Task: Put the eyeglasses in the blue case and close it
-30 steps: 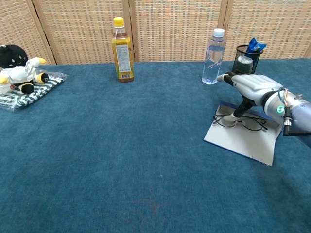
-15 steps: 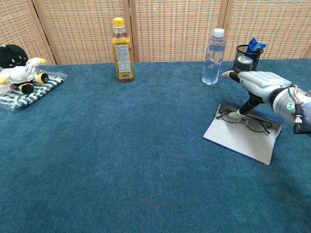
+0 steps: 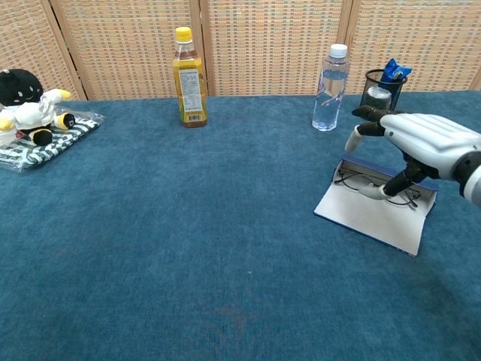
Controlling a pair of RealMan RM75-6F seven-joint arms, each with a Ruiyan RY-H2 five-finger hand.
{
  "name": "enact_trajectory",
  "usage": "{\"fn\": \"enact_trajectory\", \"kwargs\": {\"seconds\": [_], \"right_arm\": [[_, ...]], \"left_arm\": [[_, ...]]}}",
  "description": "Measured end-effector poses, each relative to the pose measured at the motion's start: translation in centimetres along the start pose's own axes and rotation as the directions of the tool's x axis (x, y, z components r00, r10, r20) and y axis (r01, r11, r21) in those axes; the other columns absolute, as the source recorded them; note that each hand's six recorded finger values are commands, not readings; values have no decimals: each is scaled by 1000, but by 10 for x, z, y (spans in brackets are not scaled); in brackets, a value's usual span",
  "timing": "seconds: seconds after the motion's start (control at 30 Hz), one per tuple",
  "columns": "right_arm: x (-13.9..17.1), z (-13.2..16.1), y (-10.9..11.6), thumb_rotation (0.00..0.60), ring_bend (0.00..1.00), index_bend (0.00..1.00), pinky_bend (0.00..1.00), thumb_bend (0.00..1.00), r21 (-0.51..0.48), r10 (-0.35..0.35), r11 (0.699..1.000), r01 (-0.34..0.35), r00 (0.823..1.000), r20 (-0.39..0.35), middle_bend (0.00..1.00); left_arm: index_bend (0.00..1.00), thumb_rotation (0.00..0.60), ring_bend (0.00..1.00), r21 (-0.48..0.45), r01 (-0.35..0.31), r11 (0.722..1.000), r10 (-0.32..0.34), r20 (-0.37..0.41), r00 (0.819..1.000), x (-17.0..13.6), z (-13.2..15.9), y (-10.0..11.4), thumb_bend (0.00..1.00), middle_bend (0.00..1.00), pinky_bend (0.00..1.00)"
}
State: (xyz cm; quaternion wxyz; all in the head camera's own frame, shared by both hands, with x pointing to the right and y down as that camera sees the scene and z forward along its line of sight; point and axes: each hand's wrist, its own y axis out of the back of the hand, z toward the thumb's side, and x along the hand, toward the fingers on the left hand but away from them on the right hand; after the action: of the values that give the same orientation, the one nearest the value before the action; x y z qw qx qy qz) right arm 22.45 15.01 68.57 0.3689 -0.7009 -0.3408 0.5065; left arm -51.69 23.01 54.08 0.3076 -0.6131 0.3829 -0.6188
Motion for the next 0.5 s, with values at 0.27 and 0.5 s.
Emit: {"fn": "enact_trajectory", "kwargs": {"seconds": [0.27, 0.5], "right_arm": [[11, 16, -19, 600, 0, 337, 43, 311, 25, 23, 999, -22, 1000, -7, 0], [10, 23, -38, 600, 0, 337, 43, 311, 95, 31, 995, -31, 999, -7, 0]], "left_arm": [[0, 600, 0, -1, -12, 1000, 12, 11, 1000, -5, 1, 2, 0, 0, 0], [0, 600, 0, -4, -15, 1000, 15, 11, 1000, -5, 0, 3, 0, 0, 0]]}}
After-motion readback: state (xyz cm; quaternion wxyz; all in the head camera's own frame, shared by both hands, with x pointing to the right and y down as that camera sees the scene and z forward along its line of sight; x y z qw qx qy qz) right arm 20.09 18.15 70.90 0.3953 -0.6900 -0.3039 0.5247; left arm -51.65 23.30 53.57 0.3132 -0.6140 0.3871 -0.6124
